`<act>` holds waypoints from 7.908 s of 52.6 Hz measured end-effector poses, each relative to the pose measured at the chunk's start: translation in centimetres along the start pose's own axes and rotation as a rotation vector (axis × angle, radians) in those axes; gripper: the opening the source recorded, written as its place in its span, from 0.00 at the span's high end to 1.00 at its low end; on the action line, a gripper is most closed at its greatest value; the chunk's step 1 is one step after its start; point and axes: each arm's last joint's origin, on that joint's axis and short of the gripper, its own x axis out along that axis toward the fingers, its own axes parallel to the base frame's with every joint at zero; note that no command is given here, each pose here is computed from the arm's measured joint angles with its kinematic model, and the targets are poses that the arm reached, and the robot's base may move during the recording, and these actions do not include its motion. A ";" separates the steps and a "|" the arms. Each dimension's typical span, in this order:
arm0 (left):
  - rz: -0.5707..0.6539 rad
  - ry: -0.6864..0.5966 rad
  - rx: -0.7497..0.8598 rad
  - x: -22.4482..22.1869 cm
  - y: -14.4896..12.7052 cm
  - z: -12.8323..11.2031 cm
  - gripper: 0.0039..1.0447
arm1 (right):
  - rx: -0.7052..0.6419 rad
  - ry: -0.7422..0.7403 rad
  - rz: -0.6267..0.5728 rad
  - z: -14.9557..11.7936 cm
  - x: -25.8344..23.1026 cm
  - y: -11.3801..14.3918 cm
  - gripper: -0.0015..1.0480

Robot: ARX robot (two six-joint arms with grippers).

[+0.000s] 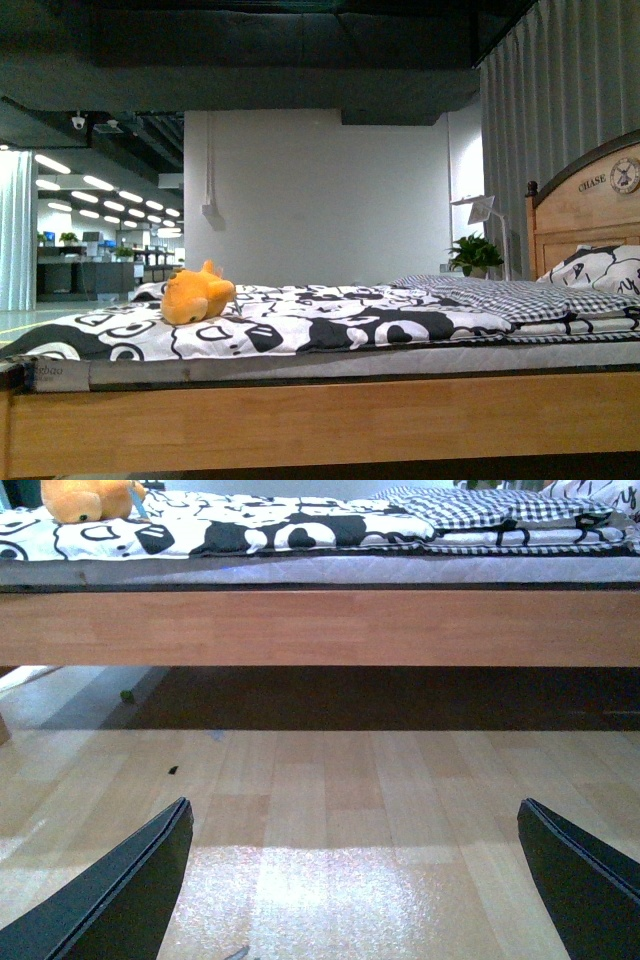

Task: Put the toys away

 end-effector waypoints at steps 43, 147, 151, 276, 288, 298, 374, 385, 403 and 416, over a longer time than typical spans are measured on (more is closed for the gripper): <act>0.000 0.000 0.000 0.0 0.0 0.0 0.06 | 0.000 0.000 0.000 0.0 0.0 0.0 0.06; 0.000 0.000 0.000 0.0 0.0 0.0 0.06 | 0.000 0.000 0.000 0.0 0.0 0.0 0.06; 0.000 0.000 0.000 0.0 0.0 0.0 0.06 | 0.000 0.001 0.000 0.0 0.0 0.0 0.06; 0.000 -0.002 0.001 0.0 0.0 0.0 0.06 | 0.000 0.000 0.000 0.0 0.0 0.0 0.06; 0.003 0.000 0.001 0.0 0.0 0.0 0.06 | 0.000 0.001 0.004 0.0 0.0 0.0 0.06; 0.002 -0.001 0.000 0.0 0.0 0.0 0.06 | 0.000 0.001 0.001 0.0 0.0 0.0 0.06; 0.000 -0.001 0.000 0.0 0.0 0.0 0.06 | -0.030 -0.305 -0.170 7.4 11.2 3.0 0.06; 0.000 -0.001 0.000 0.0 0.0 0.0 0.06 | -0.076 -0.311 -0.134 7.7 12.7 4.4 0.06; 0.000 -0.001 0.000 0.0 0.0 0.0 0.06 | -0.186 -0.284 -0.216 7.0 15.1 4.1 0.06; 0.000 -0.001 0.001 0.0 0.0 0.0 0.06 | -0.266 -0.228 -0.303 6.2 15.9 2.7 0.06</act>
